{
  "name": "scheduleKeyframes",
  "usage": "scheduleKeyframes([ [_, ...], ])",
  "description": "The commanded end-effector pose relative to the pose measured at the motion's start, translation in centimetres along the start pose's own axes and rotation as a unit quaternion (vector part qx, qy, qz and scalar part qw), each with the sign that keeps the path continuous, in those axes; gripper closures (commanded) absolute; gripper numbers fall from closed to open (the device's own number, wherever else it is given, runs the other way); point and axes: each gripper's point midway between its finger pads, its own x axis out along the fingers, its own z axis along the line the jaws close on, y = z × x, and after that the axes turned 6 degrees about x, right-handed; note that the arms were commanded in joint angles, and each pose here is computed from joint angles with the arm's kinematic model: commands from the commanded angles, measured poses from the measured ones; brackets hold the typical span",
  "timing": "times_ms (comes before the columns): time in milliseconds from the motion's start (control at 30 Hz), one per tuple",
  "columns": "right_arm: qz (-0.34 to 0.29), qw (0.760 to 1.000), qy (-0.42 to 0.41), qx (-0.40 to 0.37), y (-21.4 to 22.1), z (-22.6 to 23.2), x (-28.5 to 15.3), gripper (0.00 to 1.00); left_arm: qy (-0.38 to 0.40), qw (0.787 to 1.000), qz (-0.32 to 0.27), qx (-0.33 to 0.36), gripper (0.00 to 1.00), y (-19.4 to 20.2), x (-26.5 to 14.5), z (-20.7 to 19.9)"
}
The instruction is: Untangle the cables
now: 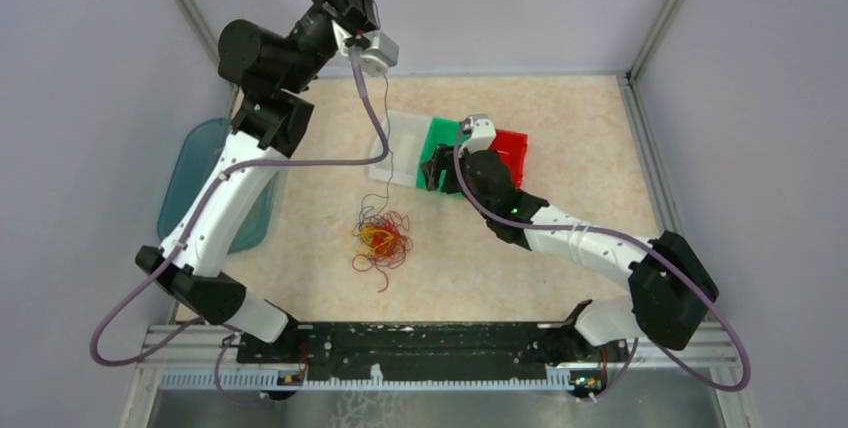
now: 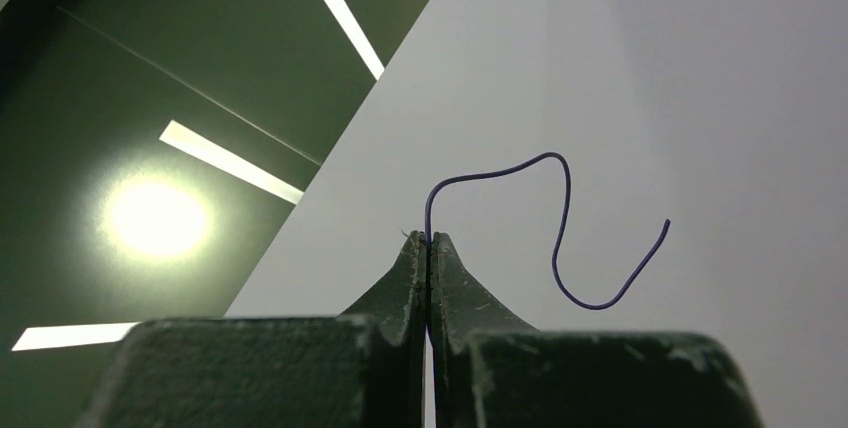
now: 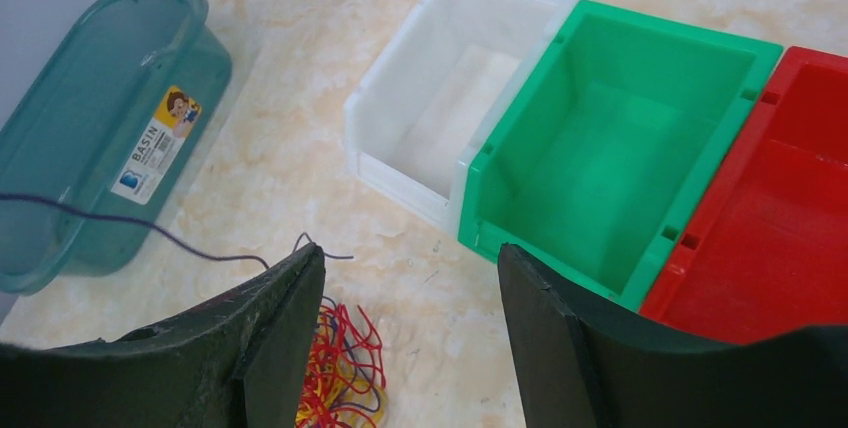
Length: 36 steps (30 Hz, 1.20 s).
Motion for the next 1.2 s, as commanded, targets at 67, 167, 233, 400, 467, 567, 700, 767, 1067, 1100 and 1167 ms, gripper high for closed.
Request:
scheduleKeyframes([
  [67, -0.035, 0.999, 0.002, 0.017, -2.7, -0.1, -1.3, 0.35, -0.057, 0.998, 0.0, 0.037, 1.0, 0.5, 0.8, 4.1],
  [167, -0.034, 0.999, 0.004, 0.02, -2.4, -0.4, -1.5, 0.36, -0.062, 0.997, -0.005, 0.043, 1.0, 0.5, 1.3, 4.6],
  [233, -0.035, 0.999, 0.006, 0.022, -2.4, -0.6, -1.7, 0.36, -0.063, 0.997, -0.011, 0.046, 1.0, 0.4, 1.6, 4.7],
  [400, -0.037, 0.999, 0.013, 0.022, -2.6, -1.0, -1.9, 0.36, -0.061, 0.997, -0.01, 0.042, 1.0, 0.8, 2.0, 4.0],
  [467, -0.038, 0.999, 0.016, 0.023, -2.6, -1.2, -1.9, 0.36, -0.058, 0.998, -0.006, 0.037, 1.0, 1.2, 2.0, 3.2],
  [567, -0.039, 0.999, 0.022, 0.024, -2.5, -1.5, -2.0, 0.36, -0.047, 0.998, 0.003, 0.028, 1.0, 1.9, 1.9, 1.6],
  [700, -0.042, 0.998, 0.03, 0.028, -2.3, -2.1, -2.1, 0.36, -0.028, 0.999, 0.023, 0.017, 1.0, 3.6, 1.6, -1.4],
  [767, -0.043, 0.998, 0.03, 0.03, -2.3, -2.3, -2.2, 0.36, -0.025, 0.999, 0.031, 0.018, 1.0, 4.7, 1.4, -2.7],
  [1067, -0.042, 0.998, 0.036, 0.043, -1.7, -3.0, -2.4, 0.36, -0.034, 0.999, 0.028, 0.013, 1.0, 5.9, 3.0, -3.3],
  [1100, -0.042, 0.998, 0.034, 0.045, -1.6, -3.0, -2.5, 0.36, -0.036, 0.999, 0.03, 0.017, 1.0, 6.1, 3.2, -3.2],
  [1167, -0.042, 0.997, 0.032, 0.048, -1.6, -3.0, -2.5, 0.36, -0.038, 0.998, 0.035, 0.023, 1.0, 6.7, 3.5, -3.4],
])
